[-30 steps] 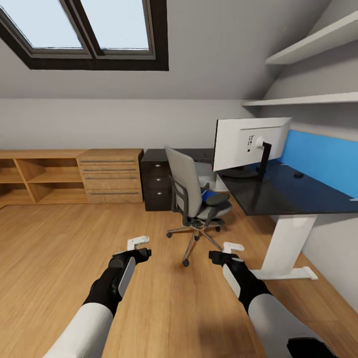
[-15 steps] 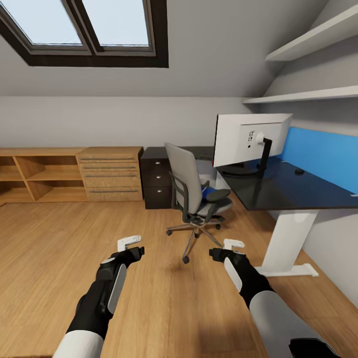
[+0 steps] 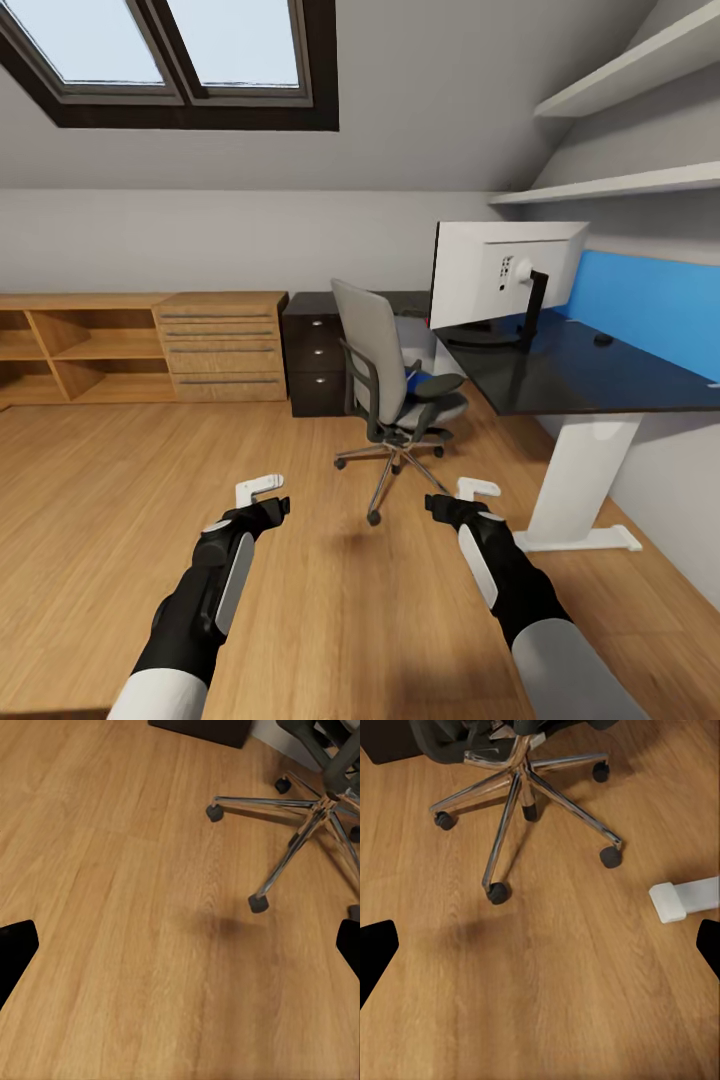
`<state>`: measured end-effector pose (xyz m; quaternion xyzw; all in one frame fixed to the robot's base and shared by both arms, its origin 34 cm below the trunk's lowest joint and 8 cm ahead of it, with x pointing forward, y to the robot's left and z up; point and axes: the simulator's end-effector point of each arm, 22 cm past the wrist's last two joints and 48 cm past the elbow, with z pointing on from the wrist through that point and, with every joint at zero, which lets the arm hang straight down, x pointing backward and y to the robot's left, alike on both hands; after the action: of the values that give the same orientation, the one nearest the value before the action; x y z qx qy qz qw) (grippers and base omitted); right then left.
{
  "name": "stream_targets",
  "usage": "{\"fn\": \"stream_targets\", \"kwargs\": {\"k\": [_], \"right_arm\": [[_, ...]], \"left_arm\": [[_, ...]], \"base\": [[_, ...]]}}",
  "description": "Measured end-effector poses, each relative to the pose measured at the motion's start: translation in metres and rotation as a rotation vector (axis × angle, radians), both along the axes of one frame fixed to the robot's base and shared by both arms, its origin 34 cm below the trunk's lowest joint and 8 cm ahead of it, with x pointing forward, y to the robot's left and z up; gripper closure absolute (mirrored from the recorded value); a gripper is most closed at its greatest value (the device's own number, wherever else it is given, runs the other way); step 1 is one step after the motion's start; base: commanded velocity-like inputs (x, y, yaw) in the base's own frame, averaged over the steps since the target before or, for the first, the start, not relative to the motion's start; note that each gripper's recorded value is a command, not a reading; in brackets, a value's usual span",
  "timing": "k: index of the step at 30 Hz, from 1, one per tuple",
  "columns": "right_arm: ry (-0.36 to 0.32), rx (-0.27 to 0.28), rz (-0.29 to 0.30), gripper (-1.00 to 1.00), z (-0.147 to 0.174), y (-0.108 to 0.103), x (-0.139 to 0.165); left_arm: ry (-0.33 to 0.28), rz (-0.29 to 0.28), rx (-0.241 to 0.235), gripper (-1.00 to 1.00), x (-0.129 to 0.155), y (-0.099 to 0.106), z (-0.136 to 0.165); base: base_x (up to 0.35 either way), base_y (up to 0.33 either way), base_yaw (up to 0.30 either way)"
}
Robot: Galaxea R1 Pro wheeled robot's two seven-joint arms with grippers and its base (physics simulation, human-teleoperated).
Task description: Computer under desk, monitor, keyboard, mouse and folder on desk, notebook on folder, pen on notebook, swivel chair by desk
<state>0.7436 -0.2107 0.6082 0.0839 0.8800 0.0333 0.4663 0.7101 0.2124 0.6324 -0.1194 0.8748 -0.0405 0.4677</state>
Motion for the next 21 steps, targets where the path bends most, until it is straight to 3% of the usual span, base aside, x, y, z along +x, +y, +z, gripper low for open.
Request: {"fn": "stream_targets", "kwargs": {"k": [10,21], "right_arm": [[-0.005,-0.001,-0.003,-1.0,0.0,-0.002,0.0],[-0.01,-0.001,-0.004,-1.0,-0.022,-0.002,-0.004]], "left_arm": [[0.01,0.0,0.001,-1.0,-0.005,0.0,-0.006],[-0.005,0.004,-0.001,-1.0,-0.009,0.002,-0.024]], "base": [[0.0,0.0,0.0],[0.0,0.0,0.0]]}}
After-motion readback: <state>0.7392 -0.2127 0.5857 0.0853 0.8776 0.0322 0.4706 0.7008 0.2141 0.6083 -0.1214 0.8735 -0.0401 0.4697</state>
